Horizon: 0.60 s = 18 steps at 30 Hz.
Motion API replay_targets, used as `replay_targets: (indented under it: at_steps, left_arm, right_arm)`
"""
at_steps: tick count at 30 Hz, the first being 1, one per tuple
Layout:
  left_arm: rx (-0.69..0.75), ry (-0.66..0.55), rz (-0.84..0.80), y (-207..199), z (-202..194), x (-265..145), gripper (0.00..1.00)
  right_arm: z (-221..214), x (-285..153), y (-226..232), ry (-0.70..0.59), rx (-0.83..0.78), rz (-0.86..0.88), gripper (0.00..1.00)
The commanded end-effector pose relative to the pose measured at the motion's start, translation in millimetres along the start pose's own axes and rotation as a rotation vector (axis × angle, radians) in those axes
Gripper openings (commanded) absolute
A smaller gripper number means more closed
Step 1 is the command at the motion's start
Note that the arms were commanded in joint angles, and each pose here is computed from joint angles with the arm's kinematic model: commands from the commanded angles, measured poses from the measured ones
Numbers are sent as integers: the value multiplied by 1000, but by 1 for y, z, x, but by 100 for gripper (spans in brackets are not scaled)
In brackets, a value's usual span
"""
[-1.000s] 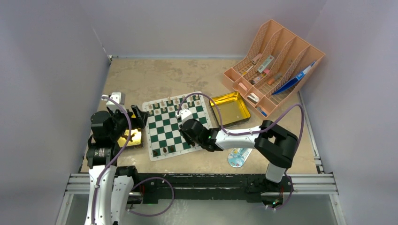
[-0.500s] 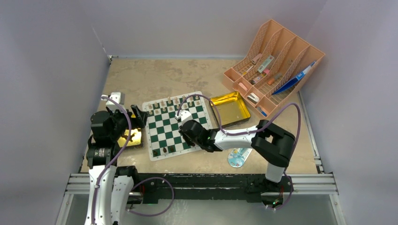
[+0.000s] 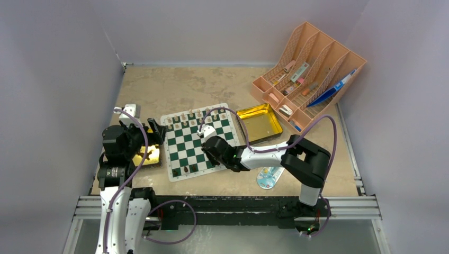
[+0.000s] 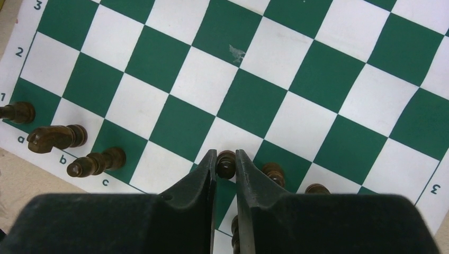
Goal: Set up the chess pieces on the board
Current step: Place the chess piece on the chessboard.
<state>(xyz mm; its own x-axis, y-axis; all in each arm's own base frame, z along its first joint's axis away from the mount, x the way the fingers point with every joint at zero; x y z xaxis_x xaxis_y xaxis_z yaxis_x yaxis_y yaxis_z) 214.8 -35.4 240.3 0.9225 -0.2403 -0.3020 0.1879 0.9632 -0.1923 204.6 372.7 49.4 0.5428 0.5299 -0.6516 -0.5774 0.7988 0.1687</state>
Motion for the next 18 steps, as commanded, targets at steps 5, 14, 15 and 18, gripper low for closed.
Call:
replay_targets:
  at_steps: [5, 14, 15, 18]
  left_arm:
    - [6, -49, 4, -1, 16, -2, 77]
    - [-30, -48, 86, 11, 14, 1, 78]
    - [-49, -44, 116, 15, 13, 2, 78]
    - [-121, -23, 214, 29, 9, 6, 81]
  right_arm:
    - [15, 0, 9, -32, 15, 27, 25]
    - [33, -13, 17, -65, 39, 57, 41]
    - [37, -16, 18, -76, 45, 60, 43]
    - [53, -30, 20, -115, 60, 70, 46]
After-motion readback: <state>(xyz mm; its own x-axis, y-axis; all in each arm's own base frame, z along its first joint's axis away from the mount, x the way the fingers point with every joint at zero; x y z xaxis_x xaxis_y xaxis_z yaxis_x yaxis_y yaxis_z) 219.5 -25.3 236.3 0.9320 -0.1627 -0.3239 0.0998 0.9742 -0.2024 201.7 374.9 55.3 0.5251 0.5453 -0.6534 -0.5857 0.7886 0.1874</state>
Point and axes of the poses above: each gripper's point midway between its finger pads, its own x axis out along the fingers, its own y axis along the line the jaws close on, z = x × y, the point moved 3 cm from there along -x, back along the fingers, and after that the axes turned 6 degrees about x, right-handed, at the moved point
